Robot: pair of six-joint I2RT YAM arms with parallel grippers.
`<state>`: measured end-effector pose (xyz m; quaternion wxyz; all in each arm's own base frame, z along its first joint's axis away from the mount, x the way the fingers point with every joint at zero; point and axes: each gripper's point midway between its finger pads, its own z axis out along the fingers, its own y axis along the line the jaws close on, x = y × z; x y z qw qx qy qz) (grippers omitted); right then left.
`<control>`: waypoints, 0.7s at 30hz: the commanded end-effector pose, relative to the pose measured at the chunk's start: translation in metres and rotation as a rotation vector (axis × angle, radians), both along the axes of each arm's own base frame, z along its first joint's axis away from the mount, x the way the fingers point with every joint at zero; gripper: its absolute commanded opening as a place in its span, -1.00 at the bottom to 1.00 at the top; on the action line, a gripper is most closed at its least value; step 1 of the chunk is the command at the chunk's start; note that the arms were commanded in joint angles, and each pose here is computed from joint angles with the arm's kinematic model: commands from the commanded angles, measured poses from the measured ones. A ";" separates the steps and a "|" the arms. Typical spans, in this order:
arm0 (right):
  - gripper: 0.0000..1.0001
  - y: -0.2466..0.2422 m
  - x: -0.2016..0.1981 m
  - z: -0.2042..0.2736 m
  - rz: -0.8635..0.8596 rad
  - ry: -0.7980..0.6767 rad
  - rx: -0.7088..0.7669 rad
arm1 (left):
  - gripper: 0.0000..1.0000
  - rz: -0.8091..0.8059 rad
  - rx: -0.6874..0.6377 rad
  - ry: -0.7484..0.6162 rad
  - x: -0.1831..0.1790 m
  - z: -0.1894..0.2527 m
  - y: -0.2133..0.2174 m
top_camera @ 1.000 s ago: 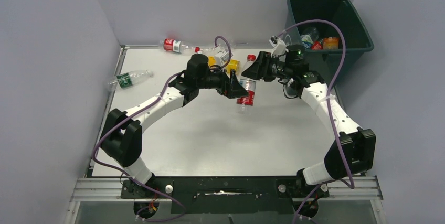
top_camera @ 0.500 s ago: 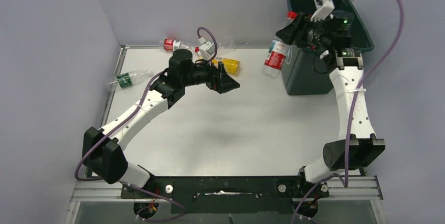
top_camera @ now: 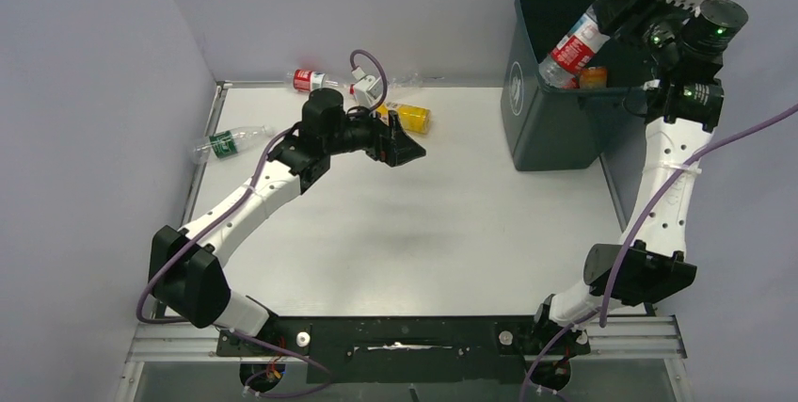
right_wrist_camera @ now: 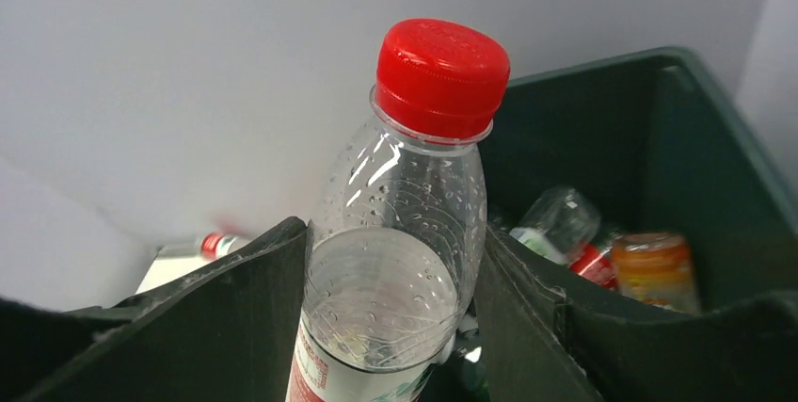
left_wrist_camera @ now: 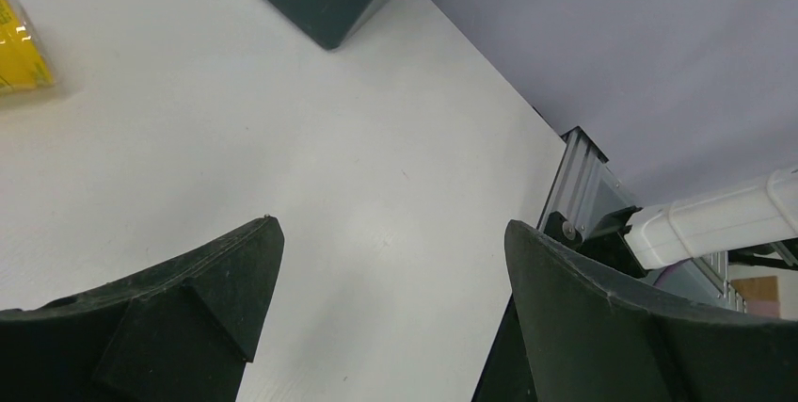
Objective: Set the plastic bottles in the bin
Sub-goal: Place the plastic bottle in the trash bin.
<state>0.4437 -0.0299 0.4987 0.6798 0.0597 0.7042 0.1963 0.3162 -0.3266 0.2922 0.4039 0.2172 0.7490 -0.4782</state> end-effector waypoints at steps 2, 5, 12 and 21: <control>0.18 -0.037 0.012 0.036 -0.105 -0.150 0.008 | 0.78 0.019 -0.011 -0.040 0.010 0.004 0.004; 0.18 -0.049 0.021 0.031 -0.128 -0.149 0.018 | 0.78 0.029 -0.008 -0.036 0.014 0.002 0.007; 0.63 -0.059 0.048 0.000 -0.129 -0.069 0.029 | 0.78 0.160 0.020 0.029 0.055 -0.013 0.022; 0.95 -0.048 0.024 0.000 -0.137 -0.021 -0.044 | 0.78 0.340 0.004 0.113 0.126 -0.045 0.028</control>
